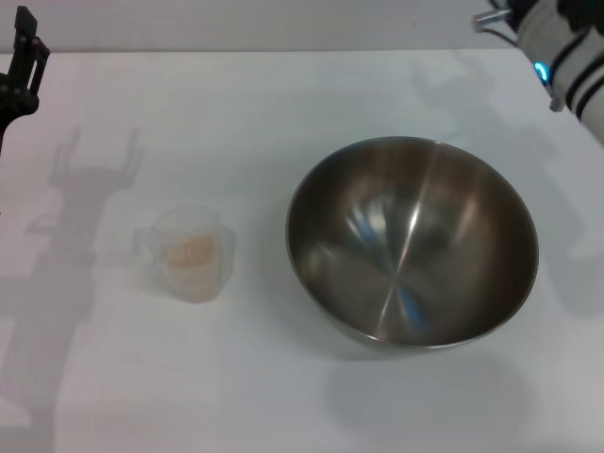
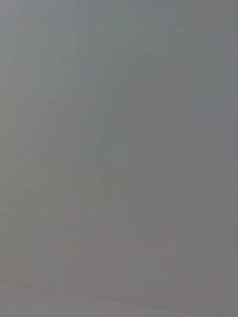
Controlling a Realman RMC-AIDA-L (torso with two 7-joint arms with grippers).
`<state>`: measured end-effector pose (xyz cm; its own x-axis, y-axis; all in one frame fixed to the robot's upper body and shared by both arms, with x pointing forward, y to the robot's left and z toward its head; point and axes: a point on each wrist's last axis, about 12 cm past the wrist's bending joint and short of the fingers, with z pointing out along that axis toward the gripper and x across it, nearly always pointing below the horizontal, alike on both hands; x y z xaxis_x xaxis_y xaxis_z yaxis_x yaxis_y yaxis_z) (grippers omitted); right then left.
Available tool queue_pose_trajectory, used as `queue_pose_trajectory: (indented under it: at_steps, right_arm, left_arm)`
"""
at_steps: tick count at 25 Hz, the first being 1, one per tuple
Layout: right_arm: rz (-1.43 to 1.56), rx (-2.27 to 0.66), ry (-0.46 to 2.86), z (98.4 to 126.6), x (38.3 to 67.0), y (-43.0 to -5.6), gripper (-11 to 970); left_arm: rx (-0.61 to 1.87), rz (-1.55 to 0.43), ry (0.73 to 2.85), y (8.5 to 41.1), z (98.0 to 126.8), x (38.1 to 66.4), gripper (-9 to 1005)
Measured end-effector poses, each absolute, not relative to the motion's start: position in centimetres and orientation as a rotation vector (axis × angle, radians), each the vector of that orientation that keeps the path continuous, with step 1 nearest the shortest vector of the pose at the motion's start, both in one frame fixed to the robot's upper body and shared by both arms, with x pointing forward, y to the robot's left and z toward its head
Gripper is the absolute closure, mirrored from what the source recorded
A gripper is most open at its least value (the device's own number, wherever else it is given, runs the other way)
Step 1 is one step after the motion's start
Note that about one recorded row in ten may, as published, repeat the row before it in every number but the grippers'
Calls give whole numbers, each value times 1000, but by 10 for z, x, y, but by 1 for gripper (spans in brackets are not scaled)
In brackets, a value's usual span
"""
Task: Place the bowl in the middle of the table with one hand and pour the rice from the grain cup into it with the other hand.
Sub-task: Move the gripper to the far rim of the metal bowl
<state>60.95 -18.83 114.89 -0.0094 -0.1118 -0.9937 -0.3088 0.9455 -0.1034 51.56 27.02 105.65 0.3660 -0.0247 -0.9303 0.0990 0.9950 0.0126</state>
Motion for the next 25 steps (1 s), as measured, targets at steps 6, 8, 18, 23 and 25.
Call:
queue_pose_trajectory:
  at_steps: [6, 8, 18, 23, 25]
  right_arm:
    - [281, -449, 1907, 1200, 597, -182, 323]
    - [303, -508, 2062, 1222, 589, -184, 324]
    - [369, -634, 2499, 1236, 593, -195, 329]
    - [311, -691, 2598, 1222, 597, -200, 332]
    - [288, -692, 2608, 1220, 598, -202, 333]
  left_arm:
    - [64, -78, 1196, 272, 1056, 515, 211]
    - [56, -72, 1197, 274, 1056, 514, 211]
    - [25, -60, 1179, 279, 1057, 510, 212]
    - [24, -57, 1166, 280, 1058, 509, 212]
    - [24, -57, 1165, 280, 1058, 509, 212]
